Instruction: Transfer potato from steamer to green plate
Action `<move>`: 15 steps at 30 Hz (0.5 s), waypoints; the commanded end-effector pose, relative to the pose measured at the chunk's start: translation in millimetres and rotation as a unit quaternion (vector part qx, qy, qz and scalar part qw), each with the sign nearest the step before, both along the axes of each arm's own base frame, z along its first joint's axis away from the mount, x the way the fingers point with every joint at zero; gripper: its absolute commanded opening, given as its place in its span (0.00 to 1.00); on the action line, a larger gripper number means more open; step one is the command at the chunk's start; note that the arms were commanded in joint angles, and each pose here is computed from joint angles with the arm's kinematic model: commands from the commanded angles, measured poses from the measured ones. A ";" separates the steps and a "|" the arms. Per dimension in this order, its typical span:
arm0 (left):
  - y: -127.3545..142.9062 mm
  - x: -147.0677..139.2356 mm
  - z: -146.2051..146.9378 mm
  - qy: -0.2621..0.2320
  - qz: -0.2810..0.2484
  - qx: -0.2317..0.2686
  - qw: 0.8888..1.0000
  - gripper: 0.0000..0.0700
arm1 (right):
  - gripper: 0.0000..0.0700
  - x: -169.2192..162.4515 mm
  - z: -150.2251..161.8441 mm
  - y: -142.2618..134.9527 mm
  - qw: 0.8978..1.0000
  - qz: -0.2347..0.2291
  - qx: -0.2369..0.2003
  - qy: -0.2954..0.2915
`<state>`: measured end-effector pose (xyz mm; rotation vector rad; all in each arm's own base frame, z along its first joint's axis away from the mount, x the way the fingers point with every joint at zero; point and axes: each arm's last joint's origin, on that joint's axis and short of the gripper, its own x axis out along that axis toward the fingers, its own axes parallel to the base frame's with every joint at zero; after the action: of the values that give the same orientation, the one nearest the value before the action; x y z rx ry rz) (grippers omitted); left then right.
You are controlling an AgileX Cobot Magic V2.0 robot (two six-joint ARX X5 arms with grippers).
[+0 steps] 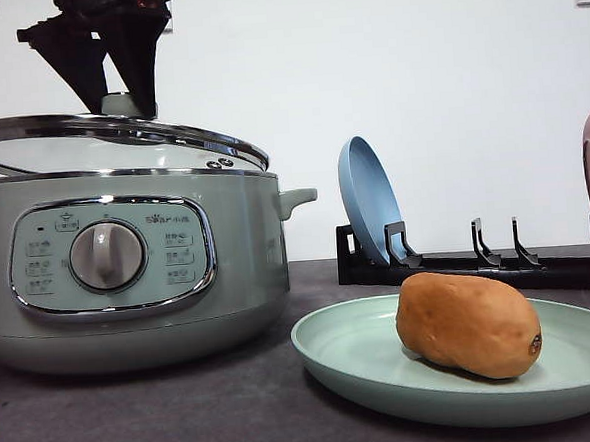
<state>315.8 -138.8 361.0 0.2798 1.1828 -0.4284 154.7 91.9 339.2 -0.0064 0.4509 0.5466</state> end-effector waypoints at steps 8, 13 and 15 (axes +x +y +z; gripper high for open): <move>-5.5 6.4 0.3 -0.010 -0.007 -0.006 1.000 0.00 | 0.73 0.4 4.4 0.9 1.000 0.003 0.000 -0.009; -9.4 7.2 -2.9 -0.006 -0.011 -0.004 1.000 0.00 | 0.73 0.4 4.4 0.9 1.000 0.003 -0.001 -0.009; -10.2 6.9 -3.0 -0.006 -0.012 -0.004 1.000 0.00 | 0.73 0.4 4.4 0.9 1.000 0.003 -0.001 -0.009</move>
<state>319.0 -144.9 354.2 0.2905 1.2015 -0.4380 154.7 91.9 339.2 -0.0069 0.4507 0.5466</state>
